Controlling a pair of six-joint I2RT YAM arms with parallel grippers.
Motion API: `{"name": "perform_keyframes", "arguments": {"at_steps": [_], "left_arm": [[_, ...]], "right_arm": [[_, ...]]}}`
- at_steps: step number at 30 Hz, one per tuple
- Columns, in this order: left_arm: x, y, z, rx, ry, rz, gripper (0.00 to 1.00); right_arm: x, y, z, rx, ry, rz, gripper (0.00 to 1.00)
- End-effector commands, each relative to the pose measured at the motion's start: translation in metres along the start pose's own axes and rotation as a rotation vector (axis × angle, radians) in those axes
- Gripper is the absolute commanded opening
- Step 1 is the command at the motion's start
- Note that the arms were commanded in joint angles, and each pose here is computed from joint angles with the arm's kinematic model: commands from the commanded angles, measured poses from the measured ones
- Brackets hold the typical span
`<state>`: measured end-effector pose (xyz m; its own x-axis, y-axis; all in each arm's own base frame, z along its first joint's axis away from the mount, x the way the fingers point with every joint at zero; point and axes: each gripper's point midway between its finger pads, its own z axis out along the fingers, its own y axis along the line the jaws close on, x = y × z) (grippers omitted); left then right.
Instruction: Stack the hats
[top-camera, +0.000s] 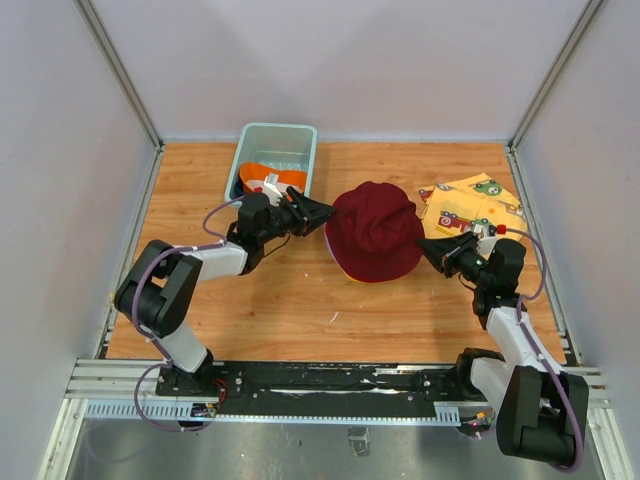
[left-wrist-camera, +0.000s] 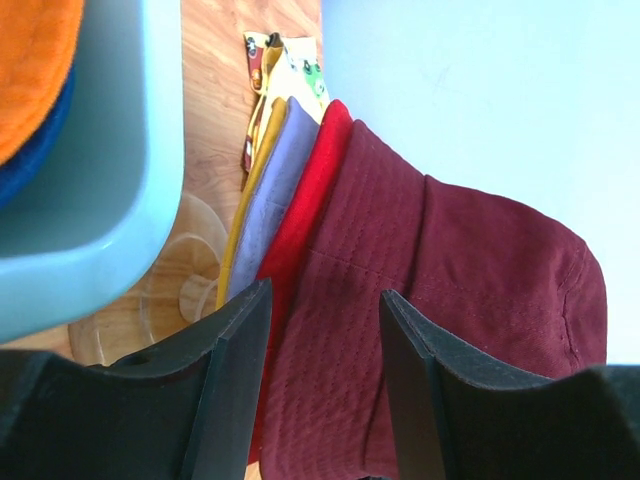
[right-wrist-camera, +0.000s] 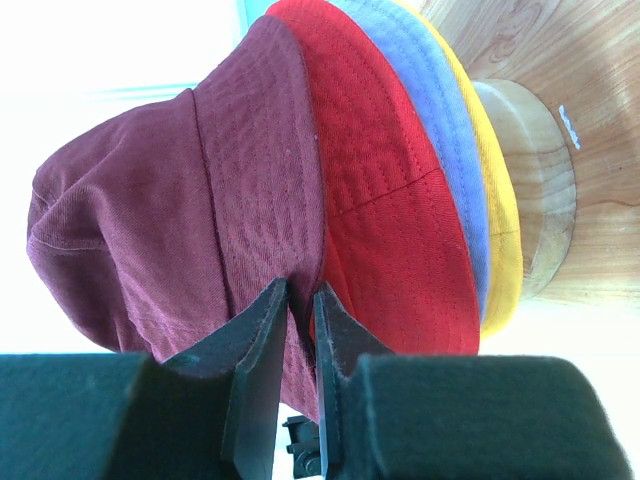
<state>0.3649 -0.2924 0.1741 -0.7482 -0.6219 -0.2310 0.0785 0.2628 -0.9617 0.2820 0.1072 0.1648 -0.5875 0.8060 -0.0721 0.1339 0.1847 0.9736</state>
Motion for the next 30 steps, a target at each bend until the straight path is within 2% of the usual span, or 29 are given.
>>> {"name": "perform_keyframes", "arguments": {"at_steps": [1,6,12,15,17,18,23,30], "left_arm": [[-0.003,-0.02,0.006,0.076,0.022,0.027,0.52],[0.001,-0.022,0.008,0.104,0.043,0.021,0.5],[0.006,-0.03,0.01,0.166,0.086,0.022,0.36],[0.009,-0.027,0.01,0.172,0.095,0.011,0.24],[0.009,-0.024,0.01,0.171,0.094,0.001,0.11],[0.01,-0.022,0.01,0.168,0.095,-0.002,0.02],[0.01,0.007,0.011,0.024,0.082,0.0,0.0],[0.004,0.052,0.005,-0.25,0.082,0.128,0.0]], "right_arm": [[0.005,0.006,0.003,-0.009,0.025,-0.041,0.18],[0.005,0.006,0.003,-0.006,0.027,-0.04,0.18],[0.004,0.006,0.004,-0.005,0.027,-0.041,0.18],[0.003,0.007,0.004,-0.005,0.026,-0.041,0.18],[0.003,0.006,0.004,-0.004,0.026,-0.04,0.17],[0.003,0.006,0.004,-0.003,0.027,-0.041,0.18],[0.005,-0.003,0.003,0.018,0.029,-0.033,0.17],[0.004,-0.025,0.003,0.074,0.014,-0.012,0.13]]}}
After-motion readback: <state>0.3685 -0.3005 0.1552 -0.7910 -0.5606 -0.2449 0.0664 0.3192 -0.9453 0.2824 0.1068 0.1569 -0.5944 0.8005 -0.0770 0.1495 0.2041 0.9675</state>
